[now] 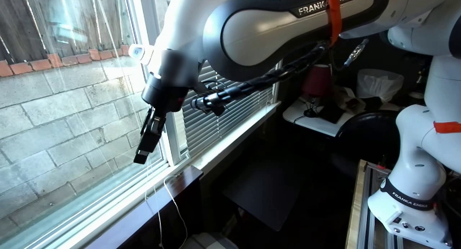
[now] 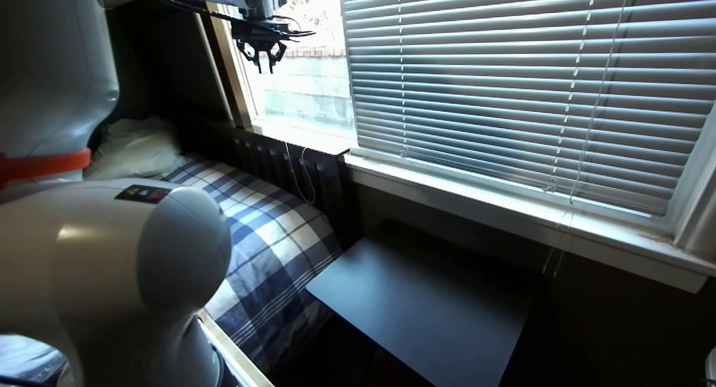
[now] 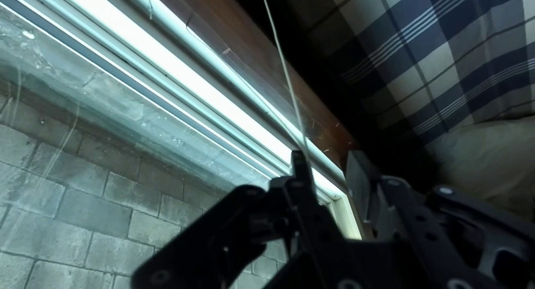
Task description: Pull the two white string on the left downwards
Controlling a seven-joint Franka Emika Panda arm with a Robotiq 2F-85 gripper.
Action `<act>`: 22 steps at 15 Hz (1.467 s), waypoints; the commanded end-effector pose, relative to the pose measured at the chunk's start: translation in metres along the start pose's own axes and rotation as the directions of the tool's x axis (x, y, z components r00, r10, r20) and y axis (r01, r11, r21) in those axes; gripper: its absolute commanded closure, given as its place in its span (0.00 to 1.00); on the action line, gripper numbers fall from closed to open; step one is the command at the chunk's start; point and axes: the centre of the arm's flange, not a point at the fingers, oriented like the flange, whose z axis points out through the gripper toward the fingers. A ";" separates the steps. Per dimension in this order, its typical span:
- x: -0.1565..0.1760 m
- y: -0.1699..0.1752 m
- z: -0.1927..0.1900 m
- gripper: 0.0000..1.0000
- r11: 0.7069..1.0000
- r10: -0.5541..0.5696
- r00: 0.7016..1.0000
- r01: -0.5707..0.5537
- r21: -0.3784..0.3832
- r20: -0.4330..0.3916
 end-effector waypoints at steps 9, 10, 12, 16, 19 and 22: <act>-0.014 -0.010 -0.020 1.00 0.998 -0.052 0.986 0.046 -0.044 -0.156; -0.003 -0.009 -0.018 1.00 0.997 -0.059 0.974 0.047 -0.058 -0.221; 0.017 -0.012 -0.013 1.00 0.995 -0.086 0.939 0.064 -0.078 -0.333; 0.047 -0.036 0.016 1.00 0.980 -0.200 0.867 0.169 -0.107 -0.456; 0.064 -0.053 0.048 1.00 0.951 -0.306 0.828 0.283 -0.121 -0.470; 0.085 -0.070 0.082 1.00 0.904 -0.417 0.788 0.411 -0.116 -0.453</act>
